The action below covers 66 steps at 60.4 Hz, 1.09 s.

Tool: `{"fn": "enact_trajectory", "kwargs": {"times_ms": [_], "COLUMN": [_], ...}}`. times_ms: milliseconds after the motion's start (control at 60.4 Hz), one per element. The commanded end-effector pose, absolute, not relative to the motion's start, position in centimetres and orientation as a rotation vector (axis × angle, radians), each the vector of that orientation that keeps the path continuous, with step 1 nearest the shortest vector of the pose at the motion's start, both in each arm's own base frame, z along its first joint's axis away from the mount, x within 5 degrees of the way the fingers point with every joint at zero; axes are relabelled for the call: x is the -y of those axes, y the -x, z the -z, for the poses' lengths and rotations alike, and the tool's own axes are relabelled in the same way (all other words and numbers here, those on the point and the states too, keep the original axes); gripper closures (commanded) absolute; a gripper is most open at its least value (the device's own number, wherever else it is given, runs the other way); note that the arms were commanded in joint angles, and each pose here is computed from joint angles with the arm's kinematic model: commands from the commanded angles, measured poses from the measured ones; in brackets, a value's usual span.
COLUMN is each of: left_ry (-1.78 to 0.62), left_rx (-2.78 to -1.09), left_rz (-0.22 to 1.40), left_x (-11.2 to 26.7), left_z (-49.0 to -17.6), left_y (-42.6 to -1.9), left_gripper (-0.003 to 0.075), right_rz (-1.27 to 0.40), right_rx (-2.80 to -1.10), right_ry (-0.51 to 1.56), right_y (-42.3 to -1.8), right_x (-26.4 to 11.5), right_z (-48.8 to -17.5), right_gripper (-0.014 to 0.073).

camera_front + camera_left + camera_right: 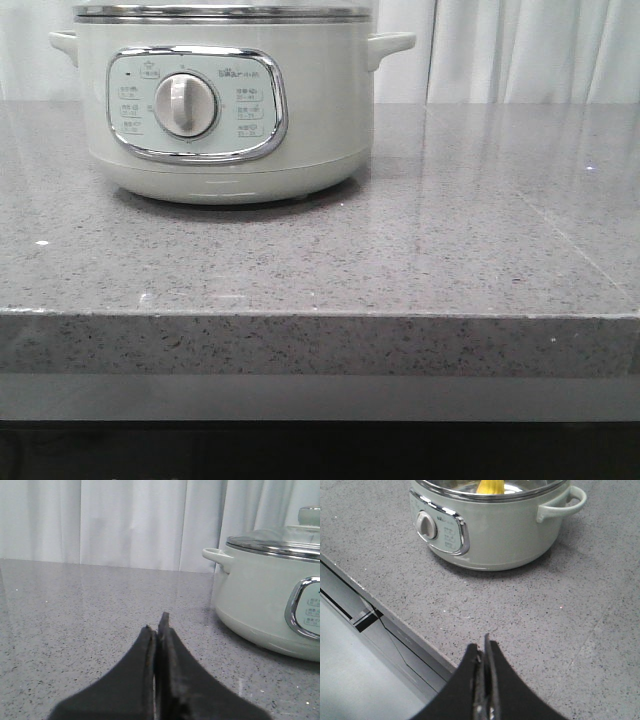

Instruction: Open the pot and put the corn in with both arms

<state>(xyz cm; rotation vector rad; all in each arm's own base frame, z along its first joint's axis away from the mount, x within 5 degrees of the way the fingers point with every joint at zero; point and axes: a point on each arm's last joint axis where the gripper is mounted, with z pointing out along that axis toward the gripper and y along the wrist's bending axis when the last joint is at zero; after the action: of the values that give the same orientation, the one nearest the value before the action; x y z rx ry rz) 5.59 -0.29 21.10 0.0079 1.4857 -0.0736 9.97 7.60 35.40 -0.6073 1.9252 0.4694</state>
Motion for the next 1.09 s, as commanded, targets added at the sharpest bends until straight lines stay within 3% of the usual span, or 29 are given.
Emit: {"fn": "enact_trajectory", "kwargs": {"times_ms": [0,348,464,762,1076], "left_ry": [0.012,0.012,0.012,0.012,0.012], "left_rx": [-1.403,-1.403,-1.403,-1.403,-1.403], "left_rz": [0.081,0.081,0.081,0.081,0.081], "left_x": [0.2,0.2,0.2,0.2,0.2], "left_z": [-21.5,-21.5,-21.5,-21.5,-21.5], "left_y": [-5.4,-5.4,-5.4,-5.4,-5.4], "left_gripper": [0.0741,0.0741,0.0741,0.0741,0.0741], "right_rz": [-0.488,-0.462,-0.384,-0.169,-0.128], "right_rx": [-1.833,-1.802,-1.722,-1.454,-1.417], "right_ry": [0.576,0.569,0.427,0.121,0.075], "right_y": [-10.1,-9.6,-8.9,-5.6,-5.4], "right_x": [-7.6,-7.0,-4.9,-1.1,-0.7], "right_z": [-36.9,-36.6,-35.7,-29.9,-23.3], "right_gripper": [0.0715,0.0715,0.0715,0.0715,0.0715]}}
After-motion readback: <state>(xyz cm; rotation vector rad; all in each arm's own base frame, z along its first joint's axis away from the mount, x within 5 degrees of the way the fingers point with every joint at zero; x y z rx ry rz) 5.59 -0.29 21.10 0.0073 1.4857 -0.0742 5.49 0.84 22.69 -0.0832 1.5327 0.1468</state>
